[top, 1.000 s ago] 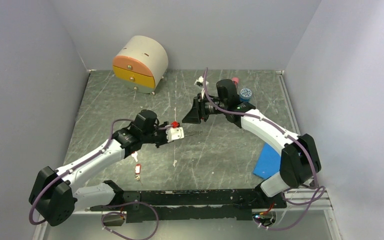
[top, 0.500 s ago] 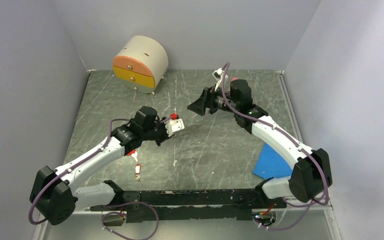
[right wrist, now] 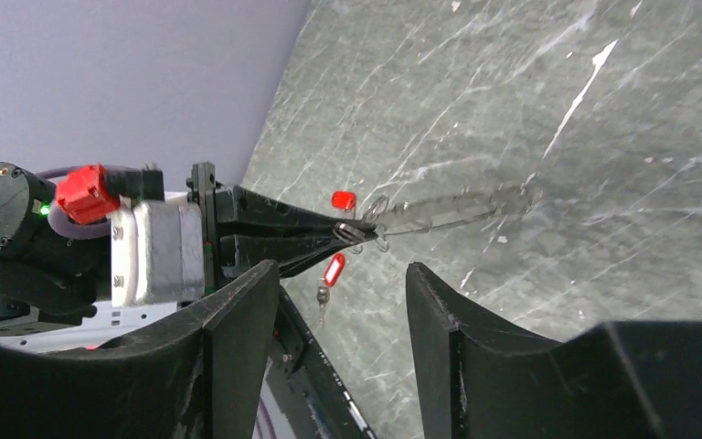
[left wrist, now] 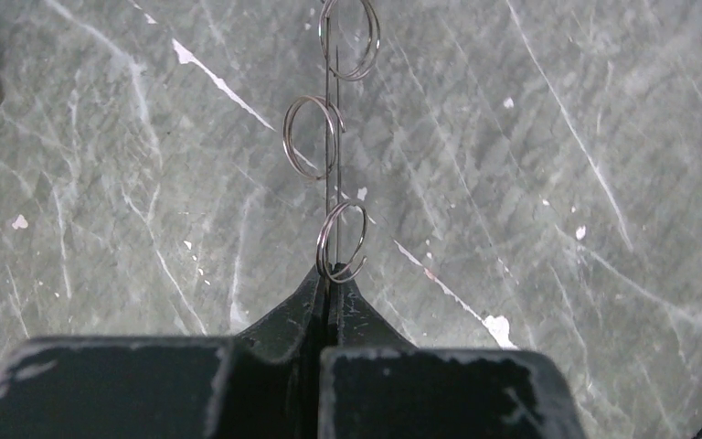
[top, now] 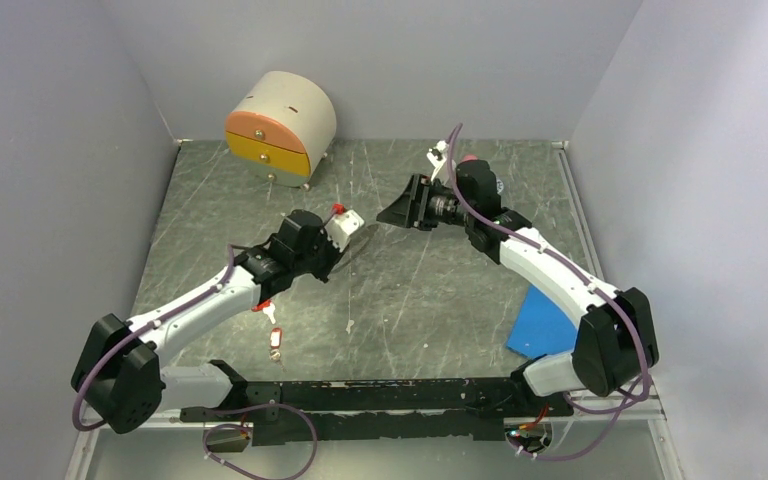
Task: Put the keys on the keyring
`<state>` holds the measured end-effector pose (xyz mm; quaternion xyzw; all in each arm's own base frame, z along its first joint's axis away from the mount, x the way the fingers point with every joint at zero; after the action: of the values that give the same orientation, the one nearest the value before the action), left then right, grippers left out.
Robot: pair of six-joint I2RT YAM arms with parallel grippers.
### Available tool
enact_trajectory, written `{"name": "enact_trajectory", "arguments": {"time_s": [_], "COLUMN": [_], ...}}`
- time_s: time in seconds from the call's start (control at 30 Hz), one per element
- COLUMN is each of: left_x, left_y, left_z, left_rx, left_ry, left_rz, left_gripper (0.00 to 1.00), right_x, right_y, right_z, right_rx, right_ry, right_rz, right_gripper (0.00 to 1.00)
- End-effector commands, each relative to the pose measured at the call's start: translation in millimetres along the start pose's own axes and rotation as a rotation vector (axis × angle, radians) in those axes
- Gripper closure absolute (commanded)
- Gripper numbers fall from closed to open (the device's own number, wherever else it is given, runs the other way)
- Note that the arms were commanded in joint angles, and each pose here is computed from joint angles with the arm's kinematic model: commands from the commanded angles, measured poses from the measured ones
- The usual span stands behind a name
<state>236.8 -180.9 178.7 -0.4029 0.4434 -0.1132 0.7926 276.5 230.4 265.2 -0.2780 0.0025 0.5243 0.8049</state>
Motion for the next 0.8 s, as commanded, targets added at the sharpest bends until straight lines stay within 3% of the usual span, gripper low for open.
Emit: {"name": "enact_trajectory", "arguments": {"time_s": [0.0,0.13,0.2,0.67,0.77], "left_x": [-1.4,0.1,1.2,3.9,5.2], "left_y": [-33.4,-32.6,-31.1,-25.4,-24.9], "left_z": [14.5,18.1,19.0,17.2,17.4], "left_rx": [-0.15,-0.167,-0.164,-0.148,-0.145], "left_ry": [-0.118,-0.156,-0.165,-0.167,-0.17], "left_rz": [-0.134,-0.128,-0.12,-0.087,-0.073], "left_gripper": [0.97,0.97,0.97,0.97,0.97], "right_x": [11.3,29.5,37.9,76.7,81.8], "right_y": [8.4,22.1,25.3,13.1,12.4], "right_z": [11.6,14.0,13.3,5.6,5.6], "right_rx": [0.078,0.073,0.09,0.184,0.199], "right_ry": [-0.008,0.028,0.023,0.052,0.044], "right_rz": [0.036,0.077,0.086,0.028,0.04], "right_gripper": [0.45,0.48,0.56,0.57,0.67]}}
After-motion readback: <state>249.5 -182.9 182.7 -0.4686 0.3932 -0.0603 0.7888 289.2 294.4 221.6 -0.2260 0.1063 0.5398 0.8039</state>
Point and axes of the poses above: each gripper's point midway between its finger pads, its own x axis out along the fingers, its own z axis along the line the jaws close on, y = z × x, the point moved 7 cm from there along -x, back along the fingers, and after that the axes turned 12 degrees about x, right-handed, at the moved point
